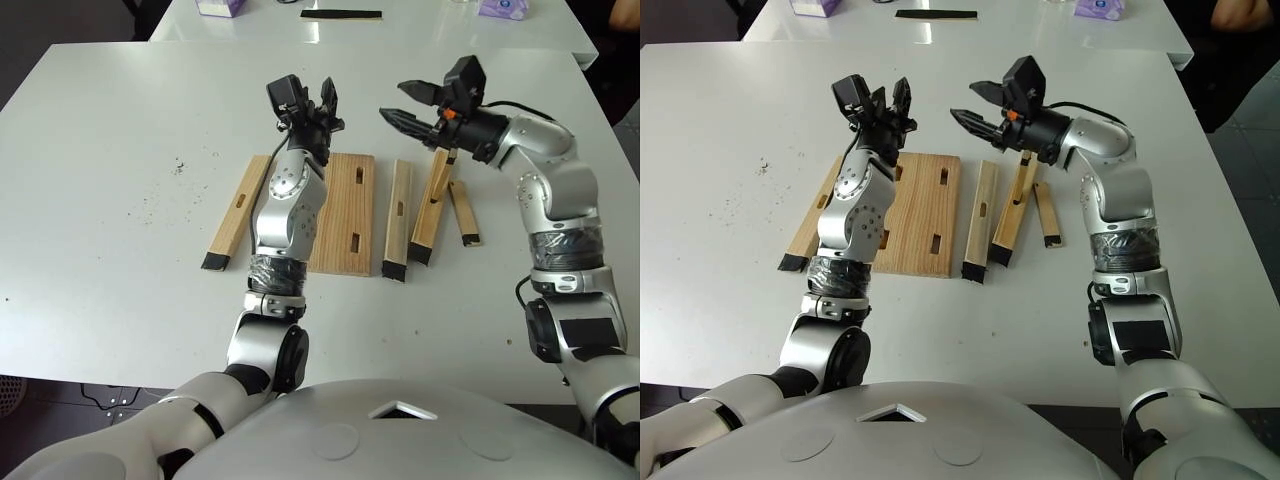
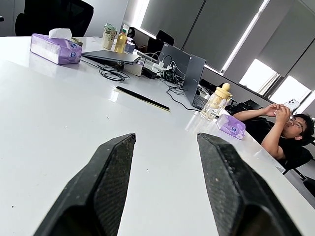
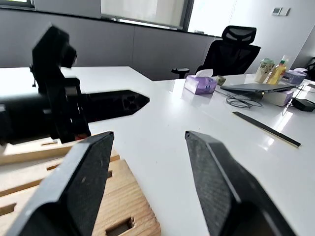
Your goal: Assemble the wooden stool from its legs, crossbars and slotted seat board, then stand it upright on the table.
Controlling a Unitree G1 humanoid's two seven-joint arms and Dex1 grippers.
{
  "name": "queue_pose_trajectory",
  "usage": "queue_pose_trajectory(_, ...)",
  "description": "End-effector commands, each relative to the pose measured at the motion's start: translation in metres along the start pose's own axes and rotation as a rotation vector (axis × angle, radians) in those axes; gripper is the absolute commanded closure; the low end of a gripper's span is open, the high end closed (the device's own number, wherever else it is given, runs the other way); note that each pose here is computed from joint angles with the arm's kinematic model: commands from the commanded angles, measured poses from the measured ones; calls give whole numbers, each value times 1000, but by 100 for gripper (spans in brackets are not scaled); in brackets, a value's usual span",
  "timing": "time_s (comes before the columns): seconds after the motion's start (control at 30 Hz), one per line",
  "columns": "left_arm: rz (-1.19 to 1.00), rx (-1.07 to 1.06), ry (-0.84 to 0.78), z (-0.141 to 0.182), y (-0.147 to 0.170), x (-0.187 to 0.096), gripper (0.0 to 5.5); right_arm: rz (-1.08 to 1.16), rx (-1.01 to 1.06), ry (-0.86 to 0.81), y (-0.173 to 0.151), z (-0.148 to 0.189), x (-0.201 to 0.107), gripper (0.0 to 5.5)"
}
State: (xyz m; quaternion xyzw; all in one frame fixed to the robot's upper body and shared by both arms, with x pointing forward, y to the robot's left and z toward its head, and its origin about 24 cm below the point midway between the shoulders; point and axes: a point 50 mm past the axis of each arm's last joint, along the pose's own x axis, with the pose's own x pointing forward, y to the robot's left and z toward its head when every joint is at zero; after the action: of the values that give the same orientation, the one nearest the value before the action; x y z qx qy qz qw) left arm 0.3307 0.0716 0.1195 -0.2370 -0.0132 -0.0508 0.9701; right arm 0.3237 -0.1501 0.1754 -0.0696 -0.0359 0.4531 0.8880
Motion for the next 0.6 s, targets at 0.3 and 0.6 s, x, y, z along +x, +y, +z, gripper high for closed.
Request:
queue_pose_trajectory(0.3, -6, -37, 8, -1, -6, 0, 317, -76, 66, 239, 1, -77, -23, 283)
queue_pose_trajectory(0.6, 20, -40, -9, 1, -3, -4, 317, -213, 64, -84, -24, 18, -30, 283)
